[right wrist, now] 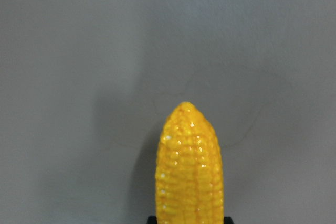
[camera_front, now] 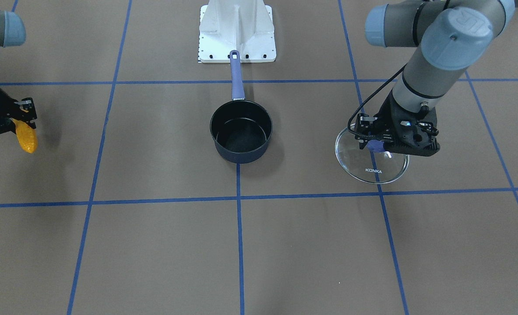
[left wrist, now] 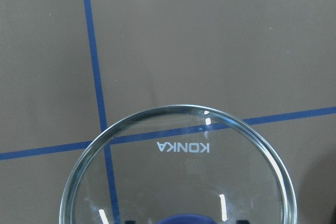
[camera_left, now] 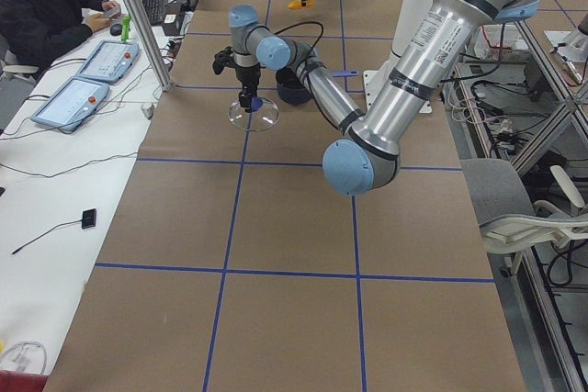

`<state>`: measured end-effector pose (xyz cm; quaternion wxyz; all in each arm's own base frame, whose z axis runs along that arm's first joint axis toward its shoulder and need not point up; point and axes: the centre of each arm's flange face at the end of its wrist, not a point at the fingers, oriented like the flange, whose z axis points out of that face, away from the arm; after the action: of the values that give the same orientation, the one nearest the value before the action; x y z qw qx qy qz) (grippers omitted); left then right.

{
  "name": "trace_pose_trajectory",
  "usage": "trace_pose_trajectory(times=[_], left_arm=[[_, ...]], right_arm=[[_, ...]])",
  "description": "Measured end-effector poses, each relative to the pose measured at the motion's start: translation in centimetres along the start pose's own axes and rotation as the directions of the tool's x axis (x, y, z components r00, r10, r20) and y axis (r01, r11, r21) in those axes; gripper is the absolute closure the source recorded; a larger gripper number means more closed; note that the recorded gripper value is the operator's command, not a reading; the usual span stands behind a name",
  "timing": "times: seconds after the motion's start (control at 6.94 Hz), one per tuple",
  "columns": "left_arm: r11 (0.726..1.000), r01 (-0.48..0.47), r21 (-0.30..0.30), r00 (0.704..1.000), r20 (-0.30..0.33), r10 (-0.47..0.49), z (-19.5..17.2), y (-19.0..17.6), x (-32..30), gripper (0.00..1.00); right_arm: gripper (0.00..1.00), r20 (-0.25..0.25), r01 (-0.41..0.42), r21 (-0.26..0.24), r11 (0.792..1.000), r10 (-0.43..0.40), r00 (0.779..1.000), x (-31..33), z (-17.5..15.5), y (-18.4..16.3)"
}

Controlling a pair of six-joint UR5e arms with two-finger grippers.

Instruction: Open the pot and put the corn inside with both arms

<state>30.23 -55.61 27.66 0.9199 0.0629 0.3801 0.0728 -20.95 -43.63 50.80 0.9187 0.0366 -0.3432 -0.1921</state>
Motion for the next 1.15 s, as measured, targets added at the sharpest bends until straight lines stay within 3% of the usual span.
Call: trace_pose_trajectory(times=[0.43, 0.72, 1.15], left_arm=[[0.999, -0.041, 0.022, 0.999, -0.017, 0.041, 4.3, 1.8, -5.0, 0.47], [0.997, -0.075, -0.005, 0.997, 0.007, 0.075, 6.7, 2.6, -8.4, 0.47], [0.993, -0.113, -0.032, 0.992, 0.044, 0.114, 8.9, 2.4, -14.1, 0.47]], right_arm=[[0.72, 0.07, 0.012, 0.006, 1.0, -0.012, 0.997, -8.2, -7.5, -5.6], [0.72, 0.131, 0.026, -0.006, 1.0, -0.025, 0.991, -15.8, -9.6, -8.4], [0.72, 0.207, -0.052, -0.015, 0.999, 0.054, 0.977, -29.0, -11.4, -11.3]])
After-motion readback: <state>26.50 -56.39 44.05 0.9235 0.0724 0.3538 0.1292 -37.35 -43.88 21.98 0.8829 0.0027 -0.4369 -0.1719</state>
